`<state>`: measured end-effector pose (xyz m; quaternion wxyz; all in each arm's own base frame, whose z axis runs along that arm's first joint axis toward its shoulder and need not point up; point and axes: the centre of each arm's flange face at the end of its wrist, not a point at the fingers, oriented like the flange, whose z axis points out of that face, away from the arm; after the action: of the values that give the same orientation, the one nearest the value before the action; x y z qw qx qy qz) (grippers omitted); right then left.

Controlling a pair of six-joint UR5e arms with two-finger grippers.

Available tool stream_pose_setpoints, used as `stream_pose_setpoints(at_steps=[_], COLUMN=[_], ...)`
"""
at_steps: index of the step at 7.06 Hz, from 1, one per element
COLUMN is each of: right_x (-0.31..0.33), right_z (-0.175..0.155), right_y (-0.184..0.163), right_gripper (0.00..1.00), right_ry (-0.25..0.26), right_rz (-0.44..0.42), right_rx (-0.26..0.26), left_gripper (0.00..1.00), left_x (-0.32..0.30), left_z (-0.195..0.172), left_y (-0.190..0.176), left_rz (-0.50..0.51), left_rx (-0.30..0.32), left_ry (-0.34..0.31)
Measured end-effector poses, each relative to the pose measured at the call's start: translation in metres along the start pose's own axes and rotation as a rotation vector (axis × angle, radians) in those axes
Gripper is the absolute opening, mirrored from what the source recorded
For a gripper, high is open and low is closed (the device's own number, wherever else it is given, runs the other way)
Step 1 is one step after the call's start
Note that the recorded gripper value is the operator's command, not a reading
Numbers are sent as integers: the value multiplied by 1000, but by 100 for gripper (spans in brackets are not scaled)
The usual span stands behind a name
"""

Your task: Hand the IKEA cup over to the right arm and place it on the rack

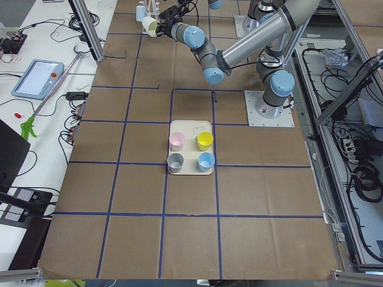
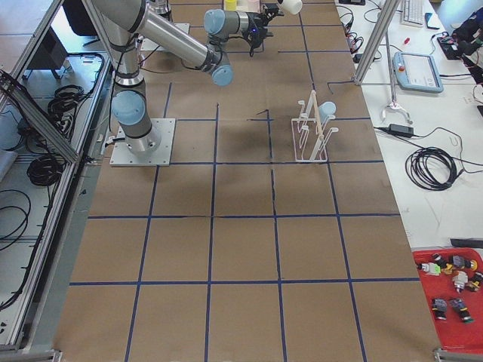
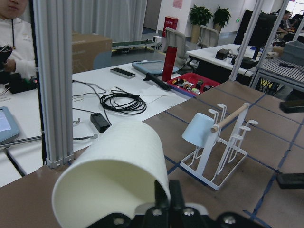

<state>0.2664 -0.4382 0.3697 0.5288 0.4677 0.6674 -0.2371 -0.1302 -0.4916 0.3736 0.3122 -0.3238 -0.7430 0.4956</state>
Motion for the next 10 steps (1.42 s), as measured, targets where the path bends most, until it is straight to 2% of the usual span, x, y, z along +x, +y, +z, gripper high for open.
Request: stream_pose_setpoints(at_steps=[2,4,10], right_x=[-2,-3,-1], right_z=[4,6,21], right_y=[0,-1,-3], right_gripper=[100,100,99], right_ry=[9,19,56], right_rz=[37,57,69], right_rx=[-5,-10,-11], left_gripper=[5,6,6], left_x=[48,66,69], left_z=[23,36,39], left_y=[15,20,21], left_rz=[43,57,57], left_rx=[15,-3,-8], left_ry=[63,70,72])
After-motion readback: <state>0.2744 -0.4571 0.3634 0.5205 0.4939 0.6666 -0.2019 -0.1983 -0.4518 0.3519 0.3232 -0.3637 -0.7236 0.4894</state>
